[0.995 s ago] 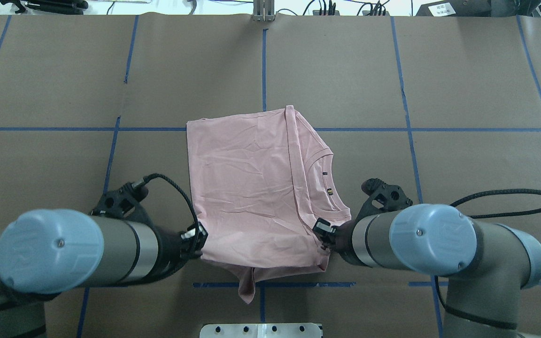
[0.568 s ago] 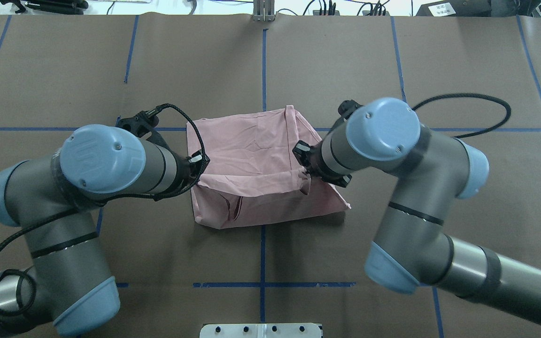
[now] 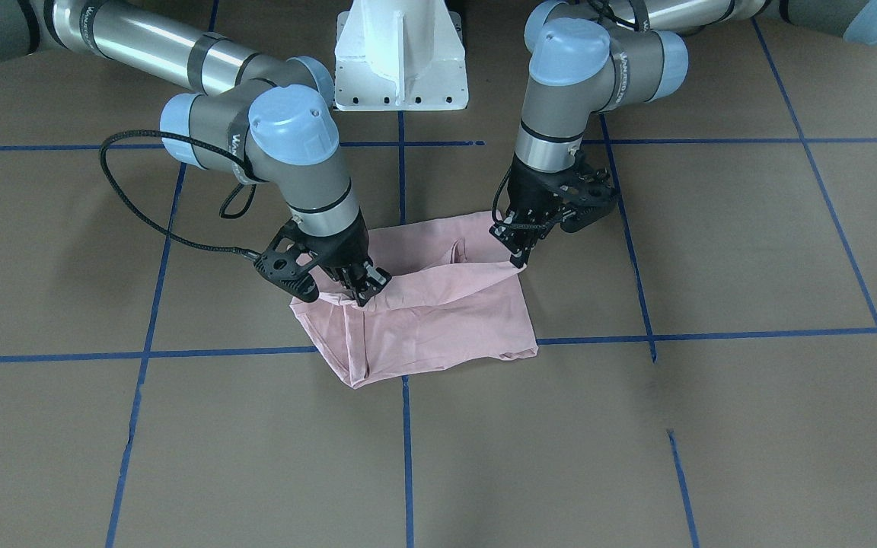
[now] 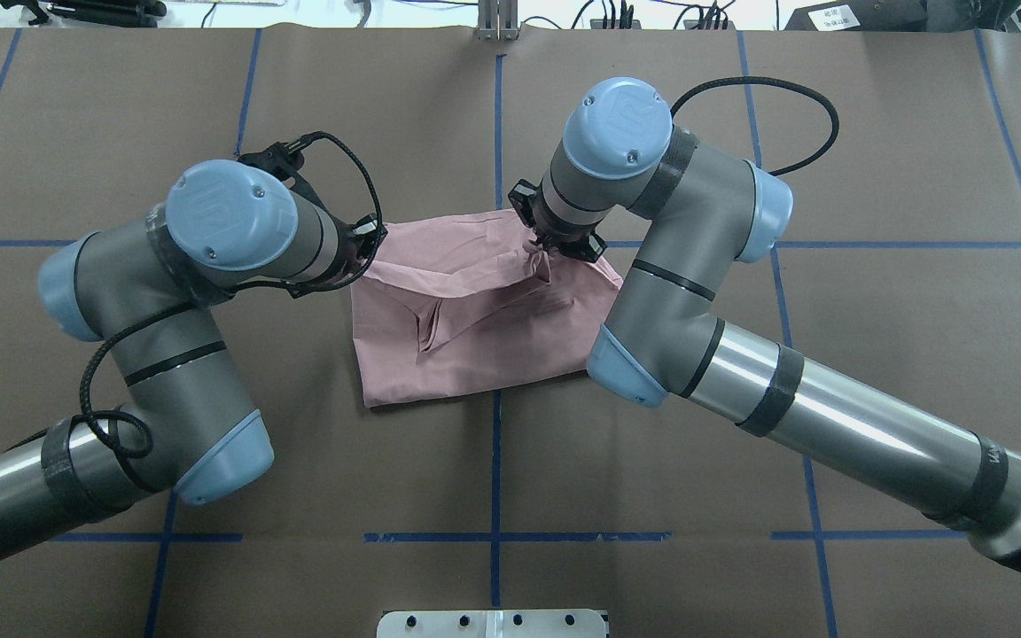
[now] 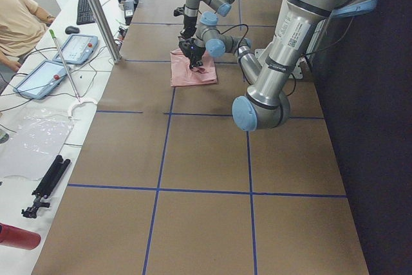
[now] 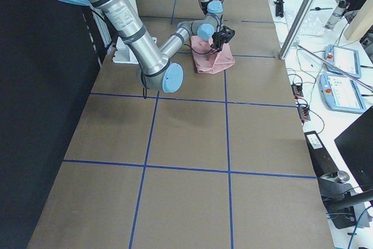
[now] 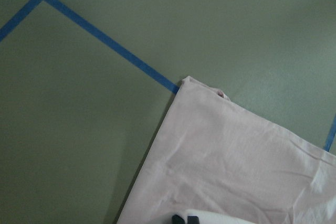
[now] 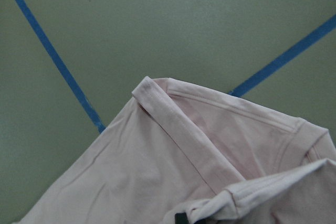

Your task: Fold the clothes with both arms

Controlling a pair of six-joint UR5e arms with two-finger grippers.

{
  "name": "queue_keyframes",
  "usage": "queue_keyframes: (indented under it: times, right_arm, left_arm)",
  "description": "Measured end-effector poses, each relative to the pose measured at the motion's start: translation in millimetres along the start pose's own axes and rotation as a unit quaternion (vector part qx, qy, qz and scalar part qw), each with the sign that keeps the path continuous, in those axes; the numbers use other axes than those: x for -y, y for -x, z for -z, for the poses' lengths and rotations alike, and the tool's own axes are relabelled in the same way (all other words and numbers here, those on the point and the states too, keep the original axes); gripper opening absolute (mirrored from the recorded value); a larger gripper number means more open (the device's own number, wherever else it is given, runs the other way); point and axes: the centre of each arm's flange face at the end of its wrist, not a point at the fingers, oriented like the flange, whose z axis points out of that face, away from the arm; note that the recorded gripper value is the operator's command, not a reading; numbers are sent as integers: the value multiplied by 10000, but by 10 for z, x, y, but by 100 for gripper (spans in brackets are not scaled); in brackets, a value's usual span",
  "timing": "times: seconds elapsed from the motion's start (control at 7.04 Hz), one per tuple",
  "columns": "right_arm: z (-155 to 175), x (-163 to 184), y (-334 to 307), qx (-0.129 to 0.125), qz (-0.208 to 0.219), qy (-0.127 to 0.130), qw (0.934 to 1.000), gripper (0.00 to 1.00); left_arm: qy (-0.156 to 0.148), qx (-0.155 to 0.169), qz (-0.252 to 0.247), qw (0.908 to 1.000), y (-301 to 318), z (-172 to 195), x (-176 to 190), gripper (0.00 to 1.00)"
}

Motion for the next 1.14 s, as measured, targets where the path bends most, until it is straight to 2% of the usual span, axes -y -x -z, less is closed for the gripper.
queue_keyframes:
  times: [0.14,0.28,0.43,0.57,0.71,0.85,1.14]
  right_arm:
    - [-153,95,74,44,-5,-16,10000,0]
    - [-292,213,174,69,0,-43,10000,41]
    - [-425,433,219,33,68,-114,9999,99]
    - [-568,756,196,-22,249,-220,9994,100]
    - [-633,996,179,-8,462,-272,9986,100]
    - [-590,1133,205,53,605,-256,9978,100]
    - [-365,1216,264,240,723,-73,9971,100]
  left_arm:
    - [-97,-47,-37,9999,-67,-176,96,0]
    - [-239,-110,-137,9996,-85,-411,206,0]
    - [-472,-117,-358,9982,-15,-790,439,62]
    - [-849,-186,-764,9933,179,-1208,839,100]
    - [-1135,-368,-1152,9862,311,-1356,1133,100]
    - [-1230,-559,-1347,9816,317,-1296,1227,100]
    - [-1008,-926,-1451,9799,202,-975,1243,100]
